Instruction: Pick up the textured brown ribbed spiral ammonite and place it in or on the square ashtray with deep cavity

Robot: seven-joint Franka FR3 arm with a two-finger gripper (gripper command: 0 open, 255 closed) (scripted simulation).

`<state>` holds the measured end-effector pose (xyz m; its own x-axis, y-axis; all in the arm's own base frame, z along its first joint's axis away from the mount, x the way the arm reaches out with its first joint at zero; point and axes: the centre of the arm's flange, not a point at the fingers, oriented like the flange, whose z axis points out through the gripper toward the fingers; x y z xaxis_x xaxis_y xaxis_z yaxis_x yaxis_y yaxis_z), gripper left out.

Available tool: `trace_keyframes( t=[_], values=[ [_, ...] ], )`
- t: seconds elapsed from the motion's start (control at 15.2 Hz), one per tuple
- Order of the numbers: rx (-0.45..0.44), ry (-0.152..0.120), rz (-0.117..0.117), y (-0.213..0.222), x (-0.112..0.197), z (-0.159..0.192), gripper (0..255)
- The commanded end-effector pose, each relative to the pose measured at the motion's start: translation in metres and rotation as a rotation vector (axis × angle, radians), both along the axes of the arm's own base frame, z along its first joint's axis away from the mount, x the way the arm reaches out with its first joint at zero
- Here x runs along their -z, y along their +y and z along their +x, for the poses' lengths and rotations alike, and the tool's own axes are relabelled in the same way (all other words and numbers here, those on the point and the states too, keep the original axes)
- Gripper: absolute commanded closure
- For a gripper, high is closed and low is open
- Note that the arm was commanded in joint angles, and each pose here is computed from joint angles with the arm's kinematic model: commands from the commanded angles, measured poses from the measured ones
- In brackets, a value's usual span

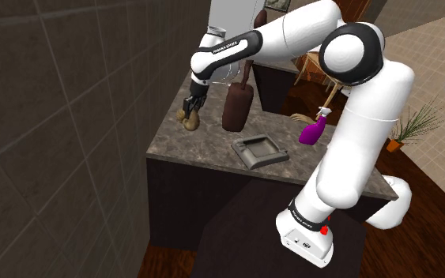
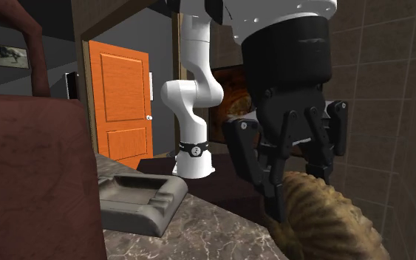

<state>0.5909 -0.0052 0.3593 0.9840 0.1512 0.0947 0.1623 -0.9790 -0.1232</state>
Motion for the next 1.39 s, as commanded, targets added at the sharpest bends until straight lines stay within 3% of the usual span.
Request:
trace_keyframes(
  t=[0.0,0.33,1.32],
  values=[
    [0.000,0.000,0.000,-0.001,-0.011,-0.001,255],
    [0.000,0.000,0.000,-0.001,-0.036,-0.001,255],
    [0.000,0.000,0.000,-0.122,-0.045,-0.157,255]
  ],
)
